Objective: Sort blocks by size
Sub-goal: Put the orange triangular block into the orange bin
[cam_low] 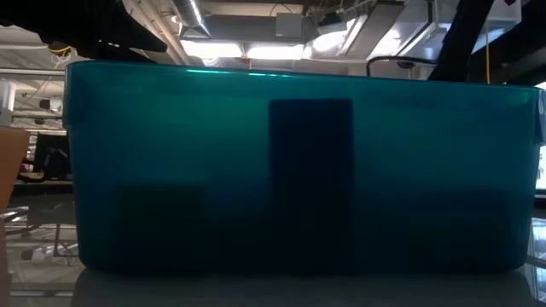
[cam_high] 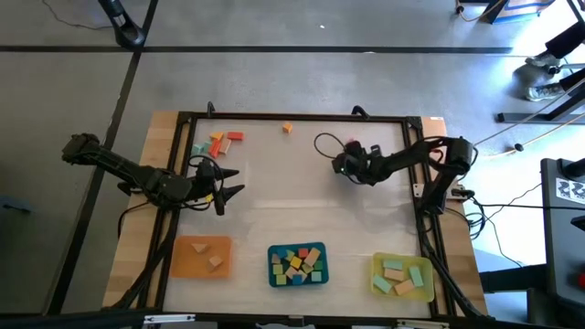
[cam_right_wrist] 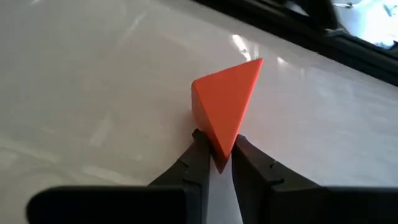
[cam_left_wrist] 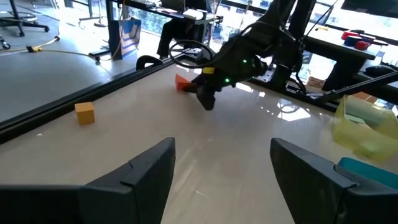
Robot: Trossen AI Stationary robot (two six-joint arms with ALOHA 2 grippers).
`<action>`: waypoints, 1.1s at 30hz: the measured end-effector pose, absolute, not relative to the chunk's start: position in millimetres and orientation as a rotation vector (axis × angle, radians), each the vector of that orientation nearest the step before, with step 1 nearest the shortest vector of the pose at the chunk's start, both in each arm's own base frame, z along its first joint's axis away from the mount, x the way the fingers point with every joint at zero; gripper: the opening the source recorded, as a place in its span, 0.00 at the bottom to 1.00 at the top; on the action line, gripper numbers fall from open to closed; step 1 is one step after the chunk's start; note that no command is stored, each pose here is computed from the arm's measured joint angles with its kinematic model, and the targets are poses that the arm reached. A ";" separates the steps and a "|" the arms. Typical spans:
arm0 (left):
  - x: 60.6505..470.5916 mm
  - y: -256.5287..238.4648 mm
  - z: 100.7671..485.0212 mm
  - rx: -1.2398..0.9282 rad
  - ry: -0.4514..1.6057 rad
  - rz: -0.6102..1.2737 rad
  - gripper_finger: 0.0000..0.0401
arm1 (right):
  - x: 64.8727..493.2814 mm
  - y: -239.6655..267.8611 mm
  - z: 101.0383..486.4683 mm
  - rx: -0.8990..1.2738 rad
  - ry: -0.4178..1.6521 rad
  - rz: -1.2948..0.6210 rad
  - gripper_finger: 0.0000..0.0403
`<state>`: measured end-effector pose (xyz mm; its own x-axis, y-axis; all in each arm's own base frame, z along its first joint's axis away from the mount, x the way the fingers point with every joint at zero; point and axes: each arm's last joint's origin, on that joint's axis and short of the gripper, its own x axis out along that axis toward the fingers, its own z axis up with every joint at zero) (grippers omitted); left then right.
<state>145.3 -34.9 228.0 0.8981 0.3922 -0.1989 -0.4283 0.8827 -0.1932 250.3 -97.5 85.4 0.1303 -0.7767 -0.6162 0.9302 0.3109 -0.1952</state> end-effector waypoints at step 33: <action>145.2 -34.9 227.9 -0.227 0.158 0.428 0.62 | 304.1 -11.7 124.9 0.405 0.407 -0.481 0.14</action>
